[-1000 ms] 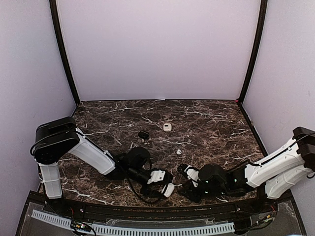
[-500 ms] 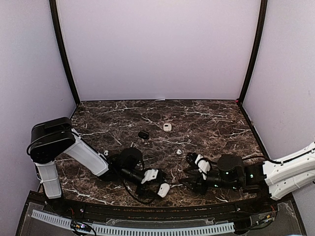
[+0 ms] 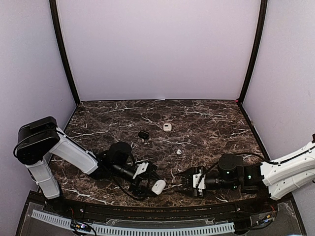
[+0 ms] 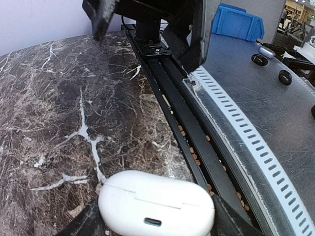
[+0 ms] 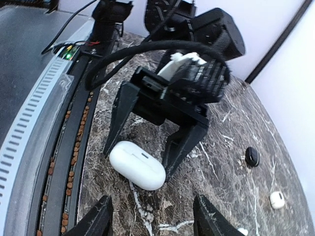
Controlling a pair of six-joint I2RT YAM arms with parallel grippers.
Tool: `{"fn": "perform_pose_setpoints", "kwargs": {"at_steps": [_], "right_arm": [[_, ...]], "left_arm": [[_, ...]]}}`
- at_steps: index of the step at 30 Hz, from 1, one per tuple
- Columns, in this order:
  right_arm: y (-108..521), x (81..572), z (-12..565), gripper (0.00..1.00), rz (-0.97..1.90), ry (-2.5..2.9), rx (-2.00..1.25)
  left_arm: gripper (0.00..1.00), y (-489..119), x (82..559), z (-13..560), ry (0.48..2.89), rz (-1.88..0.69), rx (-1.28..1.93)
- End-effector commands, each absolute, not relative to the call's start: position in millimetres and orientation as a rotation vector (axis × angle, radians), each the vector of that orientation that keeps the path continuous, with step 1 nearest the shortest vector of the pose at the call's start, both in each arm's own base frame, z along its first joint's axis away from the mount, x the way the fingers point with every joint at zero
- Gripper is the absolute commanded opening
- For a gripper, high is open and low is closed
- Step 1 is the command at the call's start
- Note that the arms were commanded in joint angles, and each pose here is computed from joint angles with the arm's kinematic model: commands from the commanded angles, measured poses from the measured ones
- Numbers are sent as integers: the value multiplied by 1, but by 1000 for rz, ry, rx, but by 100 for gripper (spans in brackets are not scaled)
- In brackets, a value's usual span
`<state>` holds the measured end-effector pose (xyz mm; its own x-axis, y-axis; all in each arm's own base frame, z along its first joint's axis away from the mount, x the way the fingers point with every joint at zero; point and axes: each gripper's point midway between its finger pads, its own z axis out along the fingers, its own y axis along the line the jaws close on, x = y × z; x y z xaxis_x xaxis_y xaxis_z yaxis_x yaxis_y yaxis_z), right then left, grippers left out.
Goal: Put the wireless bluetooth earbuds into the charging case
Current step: Pick up the charging case from the center of the board, then pass from the left arm to the right
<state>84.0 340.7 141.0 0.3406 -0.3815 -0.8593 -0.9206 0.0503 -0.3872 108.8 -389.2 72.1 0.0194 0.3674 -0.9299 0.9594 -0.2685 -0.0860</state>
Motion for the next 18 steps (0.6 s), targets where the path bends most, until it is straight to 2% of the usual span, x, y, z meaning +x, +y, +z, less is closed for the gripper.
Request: {"fn": "perform_pose_setpoints", "kwargs": {"at_steps": [1, 18], "right_arm": [[355, 71, 147, 55, 548, 924, -1687], [393, 81, 131, 53, 314, 668, -1925]], "left_arm": [[41, -384, 101, 89, 1315, -1291, 1690], [39, -379, 90, 99, 1284, -1353, 1740]]}}
